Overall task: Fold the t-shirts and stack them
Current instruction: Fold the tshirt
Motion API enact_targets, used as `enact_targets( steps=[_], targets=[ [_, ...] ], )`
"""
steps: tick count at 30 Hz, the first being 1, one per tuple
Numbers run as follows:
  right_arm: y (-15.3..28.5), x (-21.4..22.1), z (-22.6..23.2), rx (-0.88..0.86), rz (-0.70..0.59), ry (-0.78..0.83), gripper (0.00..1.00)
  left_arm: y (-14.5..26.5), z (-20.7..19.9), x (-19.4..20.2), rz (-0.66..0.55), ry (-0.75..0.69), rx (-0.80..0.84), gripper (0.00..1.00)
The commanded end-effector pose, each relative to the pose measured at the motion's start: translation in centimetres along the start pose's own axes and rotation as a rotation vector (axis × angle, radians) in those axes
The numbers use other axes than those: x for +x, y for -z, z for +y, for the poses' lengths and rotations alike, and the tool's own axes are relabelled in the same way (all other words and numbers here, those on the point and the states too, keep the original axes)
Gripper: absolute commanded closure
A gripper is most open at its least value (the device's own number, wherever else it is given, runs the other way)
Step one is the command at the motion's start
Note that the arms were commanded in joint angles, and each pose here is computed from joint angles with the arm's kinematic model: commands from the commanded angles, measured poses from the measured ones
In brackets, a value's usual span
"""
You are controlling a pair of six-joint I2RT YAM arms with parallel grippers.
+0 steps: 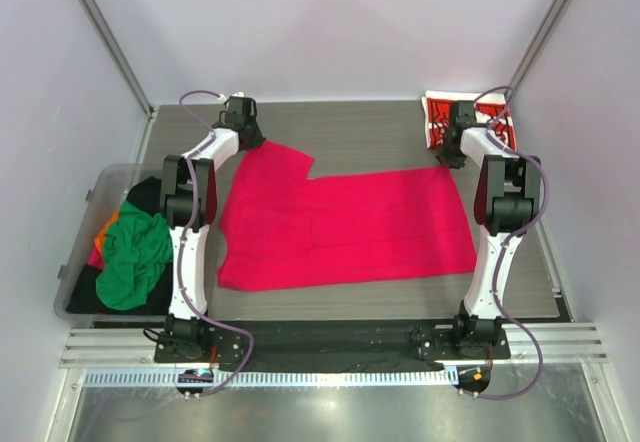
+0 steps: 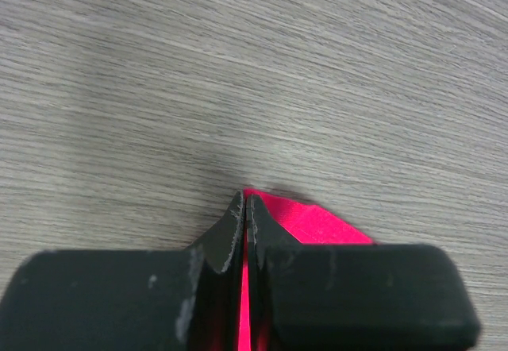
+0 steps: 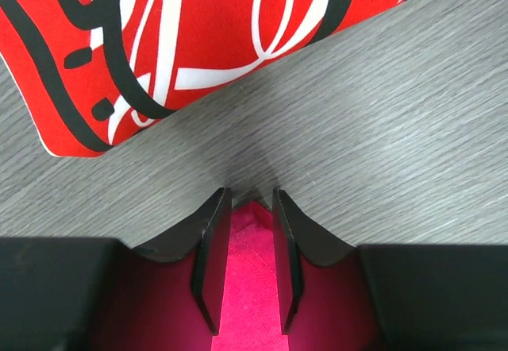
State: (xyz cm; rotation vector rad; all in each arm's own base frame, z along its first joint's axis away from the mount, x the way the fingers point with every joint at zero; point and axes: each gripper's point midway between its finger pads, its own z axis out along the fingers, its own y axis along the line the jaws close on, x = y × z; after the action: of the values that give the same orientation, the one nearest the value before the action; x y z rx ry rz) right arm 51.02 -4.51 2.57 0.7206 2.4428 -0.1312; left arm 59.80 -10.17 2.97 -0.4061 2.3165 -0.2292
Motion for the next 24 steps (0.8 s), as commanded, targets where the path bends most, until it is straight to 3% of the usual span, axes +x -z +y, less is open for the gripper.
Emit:
enact_targets(
  steps=[1,9,12,15,24],
  targets=[
    [0.8,1.4,0.1,0.001,0.031,0.029,0.67,0.4,0.7,0.7,0.018,-0.011,-0.031,1.0],
    [0.9,1.9,0.9,-0.023,0.04,0.039,0.81,0.2,0.7,0.7,0.017,-0.006,-0.031,1.0],
    [0.9,2.0,1.0,-0.027,0.044,0.039,0.99,0.0,0.9,0.8,0.04,0.013,-0.029,1.0],
    [1.6,1.5,1.2,-0.042,0.033,0.032,0.99,0.2,1.2,0.9,0.09,0.03,-0.026,1.0],
    [6.7,-1.0,1.6,-0.103,-0.049,0.012,0.99,7.1,0.1,-2.8,0.042,0.049,-0.013,1.0]
  ],
)
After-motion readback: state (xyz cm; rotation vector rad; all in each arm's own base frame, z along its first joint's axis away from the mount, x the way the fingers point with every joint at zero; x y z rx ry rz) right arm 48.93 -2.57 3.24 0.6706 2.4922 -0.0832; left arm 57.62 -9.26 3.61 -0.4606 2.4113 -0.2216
